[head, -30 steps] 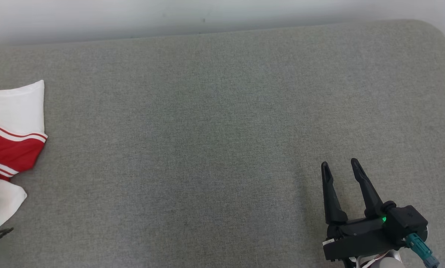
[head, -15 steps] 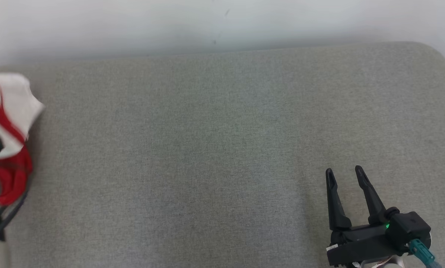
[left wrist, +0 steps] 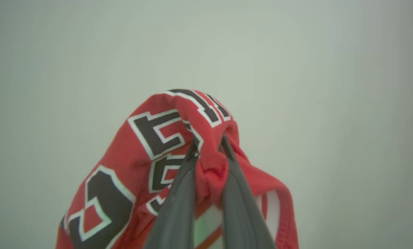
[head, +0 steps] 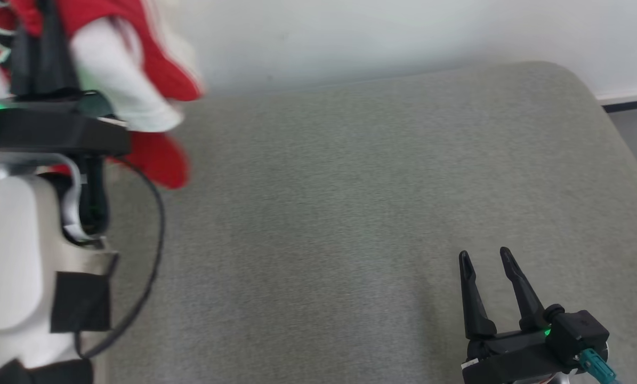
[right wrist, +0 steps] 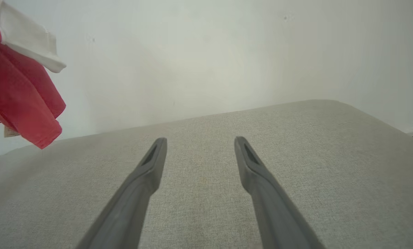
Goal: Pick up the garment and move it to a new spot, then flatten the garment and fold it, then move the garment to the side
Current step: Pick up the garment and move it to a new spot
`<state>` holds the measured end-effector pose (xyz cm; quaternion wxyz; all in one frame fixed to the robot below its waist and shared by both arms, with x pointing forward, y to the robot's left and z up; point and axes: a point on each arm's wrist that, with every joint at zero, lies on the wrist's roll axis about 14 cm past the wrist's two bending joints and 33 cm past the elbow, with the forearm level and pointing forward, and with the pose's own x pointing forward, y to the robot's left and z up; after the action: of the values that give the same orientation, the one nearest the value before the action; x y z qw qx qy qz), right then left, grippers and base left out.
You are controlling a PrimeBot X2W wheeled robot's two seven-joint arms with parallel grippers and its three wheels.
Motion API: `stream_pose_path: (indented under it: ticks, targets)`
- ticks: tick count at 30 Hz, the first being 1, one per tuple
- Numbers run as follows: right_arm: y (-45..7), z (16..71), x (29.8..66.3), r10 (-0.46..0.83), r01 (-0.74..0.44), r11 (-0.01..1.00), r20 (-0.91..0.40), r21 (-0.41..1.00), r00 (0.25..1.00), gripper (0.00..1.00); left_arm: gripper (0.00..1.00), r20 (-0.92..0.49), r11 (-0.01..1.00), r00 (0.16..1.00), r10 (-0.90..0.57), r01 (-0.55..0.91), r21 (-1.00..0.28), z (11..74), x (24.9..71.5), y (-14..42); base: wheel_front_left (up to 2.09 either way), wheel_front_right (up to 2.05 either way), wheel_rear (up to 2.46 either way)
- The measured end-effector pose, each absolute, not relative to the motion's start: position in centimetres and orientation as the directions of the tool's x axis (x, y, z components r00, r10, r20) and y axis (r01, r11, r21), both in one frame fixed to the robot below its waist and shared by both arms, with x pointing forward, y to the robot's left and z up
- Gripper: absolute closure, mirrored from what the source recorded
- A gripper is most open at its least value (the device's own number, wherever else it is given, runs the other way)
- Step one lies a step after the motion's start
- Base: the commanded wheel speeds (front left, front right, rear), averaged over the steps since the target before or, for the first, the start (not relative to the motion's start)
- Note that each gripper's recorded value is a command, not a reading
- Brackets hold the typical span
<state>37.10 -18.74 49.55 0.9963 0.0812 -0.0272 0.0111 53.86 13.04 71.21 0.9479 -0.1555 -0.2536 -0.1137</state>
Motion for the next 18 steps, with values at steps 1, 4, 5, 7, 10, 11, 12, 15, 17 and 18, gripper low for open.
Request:
stream_pose_path:
  ticks: [1,4,5,7,10,11,12,15,17,18]
  targets:
    - [-19.0,49.6,36.9,0.011,-0.02,0.987,0.056,0.16,0.998,0.0,1.0,0.524,0.914,0.835,-0.166,0.33,-0.237,71.6,53.6,11.7,0.0,0.0,0.0]
    - [-19.9,49.7,36.3,-0.02,0.011,0.987,0.057,0.162,0.998,0.0,1.0,0.519,0.878,0.816,-0.255,0.42,-0.229,71.5,53.0,7.8,0.0,0.0,0.0]
    - [-20.3,49.7,36.0,-0.032,0.022,0.987,0.057,0.162,0.998,0.0,1.0,0.514,0.86,0.81,-0.283,0.451,-0.237,71.3,52.8,6.4,0.0,0.0,0.0]
    - [-21.0,49.7,35.6,-0.055,0.046,0.986,0.054,0.16,0.997,0.0,1.0,0.491,0.832,0.8,-0.344,0.502,-0.235,70.4,52.5,3.8,0.0,0.0,0.0]
    - [-21.8,49.6,34.9,-0.084,0.075,0.985,0.048,0.158,0.995,0.0,1.0,0.449,0.792,0.794,-0.41,0.554,-0.257,68.3,52.0,0.8,0.0,0.0,0.0]
    - [-22.2,49.6,34.6,-0.097,0.088,0.983,0.046,0.159,0.994,0.0,1.0,0.43,0.773,0.791,-0.435,0.573,-0.273,67.5,51.7,-0.3,0.0,0.0,0.0]
    - [-22.5,49.6,34.4,-0.108,0.099,0.982,0.045,0.16,0.993,0.0,1.0,0.404,0.76,0.79,-0.461,0.587,-0.28,66.3,51.5,-1.3,0.0,0.0,0.0]
    - [-23.1,49.4,33.8,-0.129,0.122,0.98,0.038,0.156,0.991,0.0,1.0,0.312,0.731,0.793,-0.522,0.605,-0.316,62.3,50.7,-3.9,0.0,0.0,0.0]
    - [-23.4,49.4,33.5,-0.141,0.134,0.979,0.034,0.155,0.989,0.0,1.0,0.231,0.723,0.795,-0.561,0.606,-0.331,59.0,50.1,-5.3,0.0,0.0,0.0]
    - [-23.6,49.3,33.4,-0.147,0.14,0.978,0.032,0.154,0.989,0.0,1.0,0.188,0.721,0.795,-0.577,0.604,-0.34,57.3,49.7,-5.8,0.0,0.0,0.0]
